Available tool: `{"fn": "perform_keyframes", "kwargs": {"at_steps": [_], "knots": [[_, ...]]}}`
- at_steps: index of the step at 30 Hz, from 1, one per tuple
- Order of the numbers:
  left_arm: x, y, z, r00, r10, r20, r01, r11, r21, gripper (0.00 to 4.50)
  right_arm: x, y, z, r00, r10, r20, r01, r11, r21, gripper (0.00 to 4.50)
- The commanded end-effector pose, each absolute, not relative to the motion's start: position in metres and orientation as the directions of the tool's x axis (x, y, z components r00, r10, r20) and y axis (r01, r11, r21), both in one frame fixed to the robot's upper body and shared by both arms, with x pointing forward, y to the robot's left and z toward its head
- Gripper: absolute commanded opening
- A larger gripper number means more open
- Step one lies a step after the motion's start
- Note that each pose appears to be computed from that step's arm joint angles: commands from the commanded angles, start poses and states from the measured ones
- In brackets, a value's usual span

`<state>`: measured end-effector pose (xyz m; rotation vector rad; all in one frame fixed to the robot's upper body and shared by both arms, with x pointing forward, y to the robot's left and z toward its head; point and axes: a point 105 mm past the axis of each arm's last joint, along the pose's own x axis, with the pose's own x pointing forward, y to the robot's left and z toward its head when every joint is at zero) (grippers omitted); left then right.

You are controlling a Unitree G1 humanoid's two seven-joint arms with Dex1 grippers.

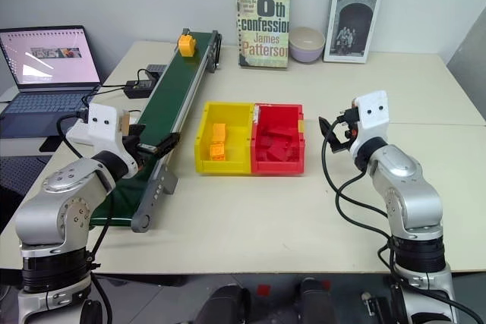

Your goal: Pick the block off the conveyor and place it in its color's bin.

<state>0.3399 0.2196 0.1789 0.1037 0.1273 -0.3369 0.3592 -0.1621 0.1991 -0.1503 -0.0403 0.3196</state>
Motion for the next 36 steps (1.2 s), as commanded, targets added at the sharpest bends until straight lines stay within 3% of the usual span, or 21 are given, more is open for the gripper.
{"fn": "perform_keyframes", "kwargs": {"at_steps": [1,7,12,16,22,27,36], "knots": [[0.336,0.218,0.199,0.941,-0.327,-0.083,0.335,0.933,0.133,4.47,0.354,-0.166,0.215,0.949,0.307,0.072,-0.290,0.940,-0.179,4.50],[0.340,0.249,0.209,0.992,-0.125,-0.010,0.126,0.986,0.112,4.47,0.353,-0.163,0.218,0.942,0.326,0.079,-0.309,0.934,-0.178,4.50],[0.339,0.262,0.202,1.000,-0.005,0.004,0.005,0.994,0.105,4.47,0.346,-0.136,0.230,0.860,0.501,0.096,-0.480,0.858,-0.182,4.50],[0.344,0.261,0.201,1.000,0.015,0.013,-0.016,0.998,0.067,4.47,0.331,-0.102,0.243,0.688,0.719,0.093,-0.695,0.691,-0.201,4.50],[0.355,0.258,0.199,1.000,0.019,0.024,-0.020,0.999,0.042,4.47,0.307,-0.067,0.257,0.442,0.894,0.078,-0.870,0.448,-0.208,4.50],[0.359,0.258,0.198,0.999,0.020,0.029,-0.022,0.999,0.040,4.47,0.297,-0.055,0.259,0.362,0.929,0.075,-0.906,0.369,-0.205,4.50],[0.363,0.263,0.188,1.000,0.020,-0.019,-0.018,0.996,0.083,4.47,0.291,-0.047,0.259,0.332,0.940,0.083,-0.918,0.342,-0.199,4.50]]}}
